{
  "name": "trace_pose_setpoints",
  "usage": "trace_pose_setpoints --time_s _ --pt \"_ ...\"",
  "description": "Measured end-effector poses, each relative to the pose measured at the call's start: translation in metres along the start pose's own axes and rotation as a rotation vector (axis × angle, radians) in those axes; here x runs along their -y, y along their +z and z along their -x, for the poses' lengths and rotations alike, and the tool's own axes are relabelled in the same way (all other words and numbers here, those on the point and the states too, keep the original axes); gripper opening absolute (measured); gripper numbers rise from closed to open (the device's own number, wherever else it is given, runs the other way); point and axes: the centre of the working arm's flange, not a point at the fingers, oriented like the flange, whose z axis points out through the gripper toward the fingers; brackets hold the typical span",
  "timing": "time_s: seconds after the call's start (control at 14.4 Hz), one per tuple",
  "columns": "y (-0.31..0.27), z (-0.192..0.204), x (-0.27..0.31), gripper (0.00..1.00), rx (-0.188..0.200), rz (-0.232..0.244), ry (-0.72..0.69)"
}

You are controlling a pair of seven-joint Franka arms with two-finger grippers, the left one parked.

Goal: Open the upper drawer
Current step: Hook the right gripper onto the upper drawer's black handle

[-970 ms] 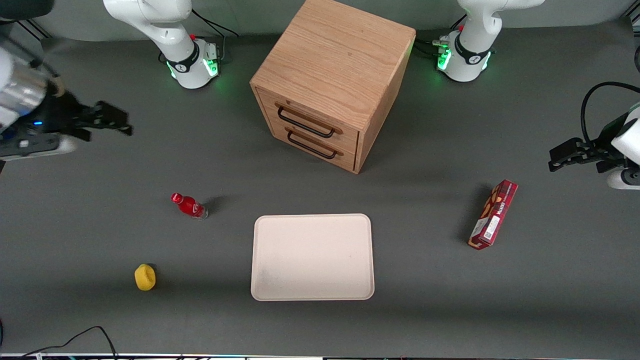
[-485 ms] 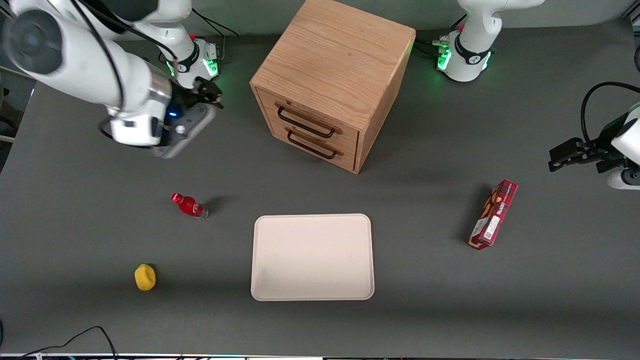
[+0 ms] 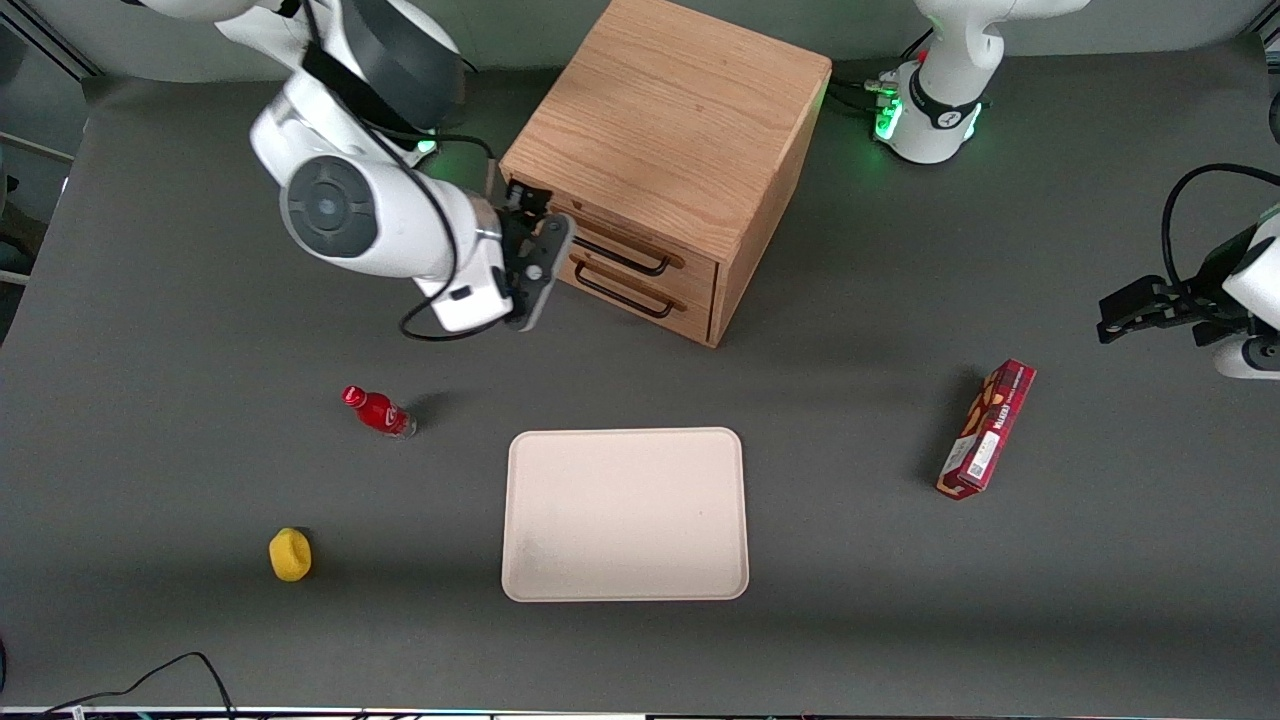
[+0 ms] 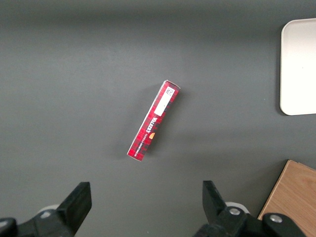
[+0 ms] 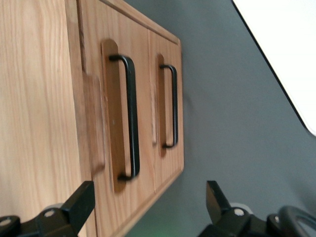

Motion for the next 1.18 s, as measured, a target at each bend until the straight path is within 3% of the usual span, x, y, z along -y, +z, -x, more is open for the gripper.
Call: trace_pose_setpoints --time_s 0.14,0.42,1.18 --pt "0.031 -0.009 0.001 1.0 -0.013 0.0 0.0" --pt "0.073 -0.013 -0.005 1.0 -0.001 -0.02 0.018" --pt "0.106 -0.029 -0.011 1.0 -0.039 -0.037 0.041"
